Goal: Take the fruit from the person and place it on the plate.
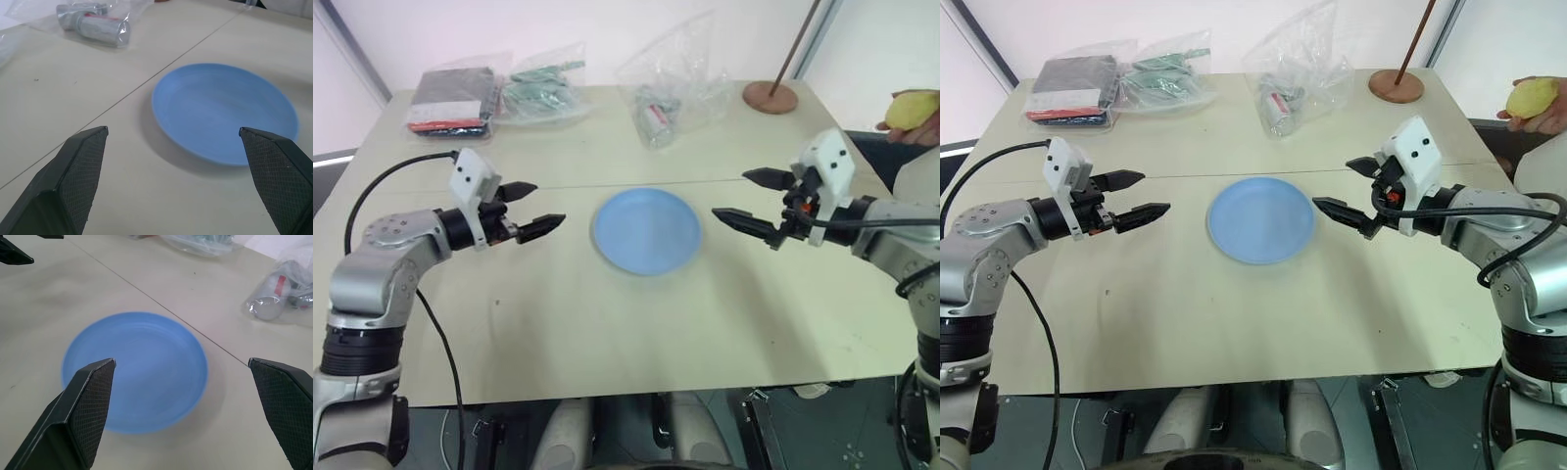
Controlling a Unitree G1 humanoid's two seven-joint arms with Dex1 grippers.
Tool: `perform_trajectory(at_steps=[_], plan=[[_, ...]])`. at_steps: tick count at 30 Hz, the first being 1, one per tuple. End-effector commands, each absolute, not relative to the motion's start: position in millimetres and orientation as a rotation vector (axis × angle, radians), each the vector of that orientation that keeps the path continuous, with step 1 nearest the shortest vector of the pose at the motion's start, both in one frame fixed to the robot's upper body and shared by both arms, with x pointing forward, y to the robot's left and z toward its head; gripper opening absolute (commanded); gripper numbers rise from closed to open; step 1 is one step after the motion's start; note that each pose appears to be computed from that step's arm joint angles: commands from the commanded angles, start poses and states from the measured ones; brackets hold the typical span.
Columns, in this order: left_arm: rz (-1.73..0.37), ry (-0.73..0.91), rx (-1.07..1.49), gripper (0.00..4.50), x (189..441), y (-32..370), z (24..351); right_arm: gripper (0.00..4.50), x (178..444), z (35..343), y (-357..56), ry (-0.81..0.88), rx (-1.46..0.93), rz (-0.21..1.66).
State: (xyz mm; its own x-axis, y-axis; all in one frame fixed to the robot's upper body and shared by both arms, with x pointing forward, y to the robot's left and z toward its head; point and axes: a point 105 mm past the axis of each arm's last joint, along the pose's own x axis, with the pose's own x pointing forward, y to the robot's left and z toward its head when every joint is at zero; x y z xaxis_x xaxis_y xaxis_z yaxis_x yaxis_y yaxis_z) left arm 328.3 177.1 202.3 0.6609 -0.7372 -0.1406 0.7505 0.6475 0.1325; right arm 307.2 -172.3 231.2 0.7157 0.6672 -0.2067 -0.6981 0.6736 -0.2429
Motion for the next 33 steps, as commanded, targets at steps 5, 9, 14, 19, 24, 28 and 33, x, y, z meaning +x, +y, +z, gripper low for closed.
perform_trajectory(at_steps=[5, 9, 14, 19, 24, 28, 33], plan=[[-0.852, 0.007, 0.158, 4.50, 324, 172, 223, 4.45, 303, 245, -174, 0.051, -0.345, 0.762], [-0.850, 0.010, 0.161, 4.50, 324, 171, 223, 4.45, 303, 244, -174, 0.053, -0.345, 0.761], [-0.851, 0.013, 0.161, 4.50, 324, 169, 223, 4.45, 303, 244, -174, 0.054, -0.343, 0.760], [-0.857, 0.015, 0.162, 4.50, 324, 166, 222, 4.45, 302, 244, -174, 0.056, -0.342, 0.759], [-0.859, 0.018, 0.164, 4.50, 324, 164, 222, 4.45, 301, 244, -175, 0.055, -0.342, 0.755], [-0.860, 0.014, 0.165, 4.50, 326, 162, 222, 4.45, 302, 244, -175, 0.049, -0.342, 0.749], [-0.861, 0.010, 0.168, 4.50, 328, 162, 224, 4.45, 302, 243, -173, 0.046, -0.338, 0.749]])
